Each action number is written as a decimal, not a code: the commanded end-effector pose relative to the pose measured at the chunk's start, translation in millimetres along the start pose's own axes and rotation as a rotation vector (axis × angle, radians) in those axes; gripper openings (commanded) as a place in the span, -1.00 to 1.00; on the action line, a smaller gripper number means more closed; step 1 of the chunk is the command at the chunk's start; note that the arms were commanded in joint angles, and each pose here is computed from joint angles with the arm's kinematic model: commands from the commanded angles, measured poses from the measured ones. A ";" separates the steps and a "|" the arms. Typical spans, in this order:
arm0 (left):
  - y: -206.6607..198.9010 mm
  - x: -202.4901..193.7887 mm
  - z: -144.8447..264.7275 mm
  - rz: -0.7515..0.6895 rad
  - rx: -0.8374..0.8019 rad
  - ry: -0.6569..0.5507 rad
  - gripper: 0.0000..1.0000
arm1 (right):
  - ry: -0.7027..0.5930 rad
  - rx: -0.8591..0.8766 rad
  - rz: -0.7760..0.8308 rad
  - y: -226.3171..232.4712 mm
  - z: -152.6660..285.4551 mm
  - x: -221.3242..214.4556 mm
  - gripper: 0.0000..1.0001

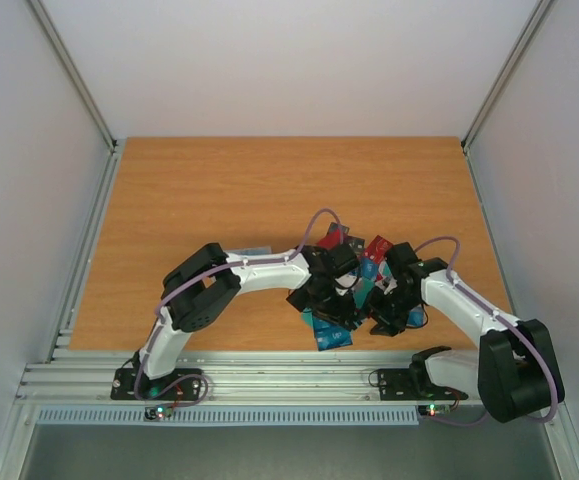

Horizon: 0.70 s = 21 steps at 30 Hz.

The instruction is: Put the credit cards into the card holder

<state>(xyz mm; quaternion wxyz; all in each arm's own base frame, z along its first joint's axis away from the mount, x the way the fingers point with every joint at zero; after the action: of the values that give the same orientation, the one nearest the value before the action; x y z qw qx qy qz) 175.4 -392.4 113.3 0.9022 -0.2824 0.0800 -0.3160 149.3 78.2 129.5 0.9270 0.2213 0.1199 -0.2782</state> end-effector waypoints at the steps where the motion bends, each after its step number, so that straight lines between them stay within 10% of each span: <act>1: -9.1 -1.4 11.8 0.007 0.006 -0.063 -0.07 | 0.106 0.055 -0.025 0.4 3.0 -14.0 0.01; 21: 16.0 -36.0 10.5 0.019 0.111 -0.022 -0.15 | 0.240 0.109 -0.025 -11.3 -25.6 -21.8 0.11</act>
<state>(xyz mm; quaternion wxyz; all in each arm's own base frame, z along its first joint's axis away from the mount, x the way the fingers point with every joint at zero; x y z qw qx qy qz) 160.5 -354.6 120.9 0.9218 -0.2307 0.0560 -0.3065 122.6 87.8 114.6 0.8979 0.2778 0.2105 -0.2690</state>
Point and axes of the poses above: each gripper's point midway between its finger pads, its own z axis back along the fingers, its own y axis along the line the jaws close on, x = y × z, the point moved 10 cm from there along z, back along the fingers, and after that the axes turned 4 degrees about -z, right-handed, at the moved point
